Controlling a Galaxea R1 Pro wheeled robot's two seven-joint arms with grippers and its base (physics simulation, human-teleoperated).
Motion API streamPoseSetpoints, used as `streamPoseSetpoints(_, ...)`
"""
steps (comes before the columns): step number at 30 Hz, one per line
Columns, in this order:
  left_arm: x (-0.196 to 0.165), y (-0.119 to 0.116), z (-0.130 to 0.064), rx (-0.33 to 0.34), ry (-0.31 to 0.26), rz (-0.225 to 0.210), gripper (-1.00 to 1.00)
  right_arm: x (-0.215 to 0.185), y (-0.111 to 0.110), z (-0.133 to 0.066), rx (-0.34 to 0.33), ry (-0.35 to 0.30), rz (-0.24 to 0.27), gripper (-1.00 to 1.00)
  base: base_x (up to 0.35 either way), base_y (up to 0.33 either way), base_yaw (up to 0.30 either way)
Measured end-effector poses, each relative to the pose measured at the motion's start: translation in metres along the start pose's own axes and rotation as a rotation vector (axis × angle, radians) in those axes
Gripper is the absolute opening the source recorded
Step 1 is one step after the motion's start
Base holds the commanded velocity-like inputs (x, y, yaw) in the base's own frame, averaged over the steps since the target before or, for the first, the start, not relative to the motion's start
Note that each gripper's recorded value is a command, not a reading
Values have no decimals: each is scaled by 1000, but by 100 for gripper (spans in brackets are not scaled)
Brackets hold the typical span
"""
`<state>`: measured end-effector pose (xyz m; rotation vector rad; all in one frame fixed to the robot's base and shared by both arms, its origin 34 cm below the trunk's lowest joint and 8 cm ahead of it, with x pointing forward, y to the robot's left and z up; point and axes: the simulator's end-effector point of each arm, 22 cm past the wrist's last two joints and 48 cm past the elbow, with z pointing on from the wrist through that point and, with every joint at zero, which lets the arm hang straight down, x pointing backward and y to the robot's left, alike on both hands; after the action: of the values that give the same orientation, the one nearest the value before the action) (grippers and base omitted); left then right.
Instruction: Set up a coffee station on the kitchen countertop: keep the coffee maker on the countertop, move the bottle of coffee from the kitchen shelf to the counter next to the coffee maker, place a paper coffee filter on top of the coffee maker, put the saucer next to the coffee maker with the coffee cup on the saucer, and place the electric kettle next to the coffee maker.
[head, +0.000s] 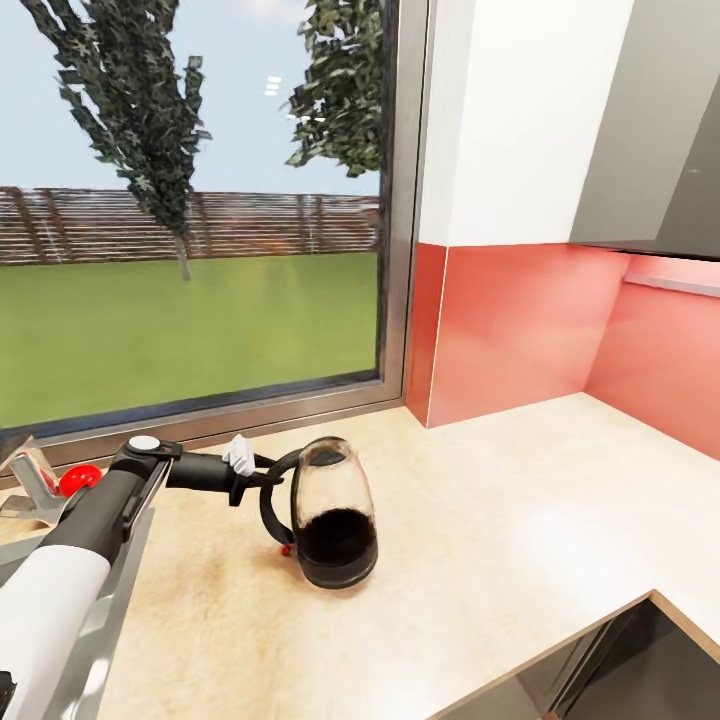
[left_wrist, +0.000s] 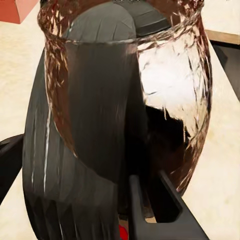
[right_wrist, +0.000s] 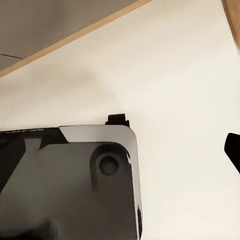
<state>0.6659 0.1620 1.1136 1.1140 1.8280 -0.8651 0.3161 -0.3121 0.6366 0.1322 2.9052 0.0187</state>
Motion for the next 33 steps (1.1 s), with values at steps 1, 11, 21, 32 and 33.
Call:
streamPoseSetpoints(1,0,0,0,0,-1,1,-100,0,0,0,0,0,0,100,0,0,0)
streamPoseSetpoints(11,-1,0,0,0,-3,3,-100,0,0,0,0,0,0,100,0,0,0)
streamPoseSetpoints(21,-3,1,-2,-4,-10,2,-100,0,0,0,0,0,0,100,0,0,0)
streamPoseSetpoints(32,-28,-1,-8,-17,-16,-19,-100,0,3,0,-4,-1,2,100,0,0,0)
streamPoseSetpoints(33,-34,-2,-10,-22,-17,-19,-100,0,4,0,-5,-2,3,100,0,0,0)
